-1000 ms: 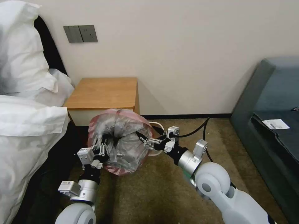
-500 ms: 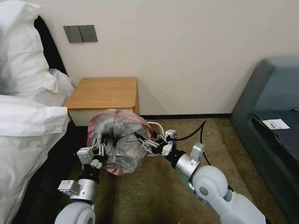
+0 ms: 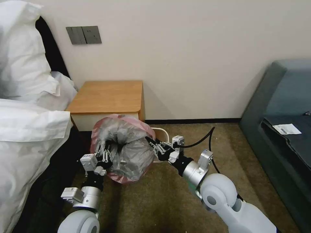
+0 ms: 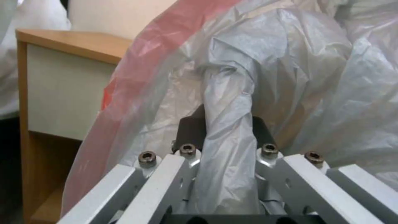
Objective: Pick up the garbage bag from the table and place it over the trash can.
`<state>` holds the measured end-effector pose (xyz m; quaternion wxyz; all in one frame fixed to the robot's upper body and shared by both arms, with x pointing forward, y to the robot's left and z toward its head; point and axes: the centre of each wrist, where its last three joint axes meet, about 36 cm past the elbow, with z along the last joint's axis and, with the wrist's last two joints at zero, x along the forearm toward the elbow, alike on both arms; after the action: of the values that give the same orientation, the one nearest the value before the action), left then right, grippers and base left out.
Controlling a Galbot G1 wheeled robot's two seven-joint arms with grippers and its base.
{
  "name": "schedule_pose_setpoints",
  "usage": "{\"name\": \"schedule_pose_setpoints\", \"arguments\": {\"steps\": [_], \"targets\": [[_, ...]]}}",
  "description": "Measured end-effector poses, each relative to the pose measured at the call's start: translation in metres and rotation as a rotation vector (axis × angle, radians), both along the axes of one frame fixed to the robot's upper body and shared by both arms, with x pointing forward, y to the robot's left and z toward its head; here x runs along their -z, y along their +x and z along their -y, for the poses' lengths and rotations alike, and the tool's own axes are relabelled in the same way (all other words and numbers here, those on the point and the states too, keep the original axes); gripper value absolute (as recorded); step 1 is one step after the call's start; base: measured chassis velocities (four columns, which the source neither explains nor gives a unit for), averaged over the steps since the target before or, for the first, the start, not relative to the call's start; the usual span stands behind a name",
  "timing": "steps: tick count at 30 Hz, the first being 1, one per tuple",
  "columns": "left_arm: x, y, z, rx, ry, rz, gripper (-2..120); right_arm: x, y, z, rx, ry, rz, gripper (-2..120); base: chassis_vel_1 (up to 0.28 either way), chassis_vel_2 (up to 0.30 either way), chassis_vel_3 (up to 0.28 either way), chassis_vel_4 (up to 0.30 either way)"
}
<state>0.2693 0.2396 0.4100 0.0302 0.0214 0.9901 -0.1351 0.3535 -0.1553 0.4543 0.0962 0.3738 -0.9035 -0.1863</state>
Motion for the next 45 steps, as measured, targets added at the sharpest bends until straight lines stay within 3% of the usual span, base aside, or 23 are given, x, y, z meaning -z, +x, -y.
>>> {"name": "schedule_pose_setpoints", "arguments": {"steps": [9, 23, 30, 33, 36, 41, 44, 45], "targets": [[0.004, 0.001, -0.003, -0.009, 0.014, -0.012, 11, -0.001, 0.001, 0.01, 0.023, -0.019, 0.028, 0, 0.0, 0.0, 0.0, 0.0], [0.004, 0.001, -0.011, -0.009, 0.036, -0.015, 11, -0.005, -0.002, 0.048, 0.07, -0.071, 0.062, 0, 0.0, 0.0, 0.0, 0.0], [-0.011, 0.001, -0.008, -0.001, -0.051, -0.017, 11, 0.002, -0.001, 0.063, 0.09, -0.106, 0.071, 0, 0.0, 0.0, 0.0, 0.0], [-0.028, -0.001, -0.003, 0.021, -0.159, -0.039, 11, 0.008, 0.0, 0.069, 0.101, -0.122, 0.073, 0, 0.0, 0.0, 0.0, 0.0], [-0.035, -0.002, -0.001, 0.031, -0.21, -0.055, 11, 0.011, 0.0, 0.07, 0.106, -0.125, 0.073, 0, 0.0, 0.0, 0.0, 0.0], [-0.036, -0.001, -0.003, 0.025, -0.214, -0.067, 11, 0.011, -0.003, 0.072, 0.107, -0.128, 0.089, 0, 0.0, 0.0, 0.0, 0.0], [-0.035, -0.001, -0.005, 0.018, -0.211, -0.074, 11, 0.01, -0.005, 0.072, 0.1, -0.127, 0.109, 7, 0.0, 0.0, 0.0, 0.0], [-0.035, 0.0, -0.006, 0.013, -0.22, -0.09, 11, 0.009, -0.008, 0.073, 0.091, -0.13, 0.133, 15, 0.0, 0.0, 0.0, 0.0]]}}
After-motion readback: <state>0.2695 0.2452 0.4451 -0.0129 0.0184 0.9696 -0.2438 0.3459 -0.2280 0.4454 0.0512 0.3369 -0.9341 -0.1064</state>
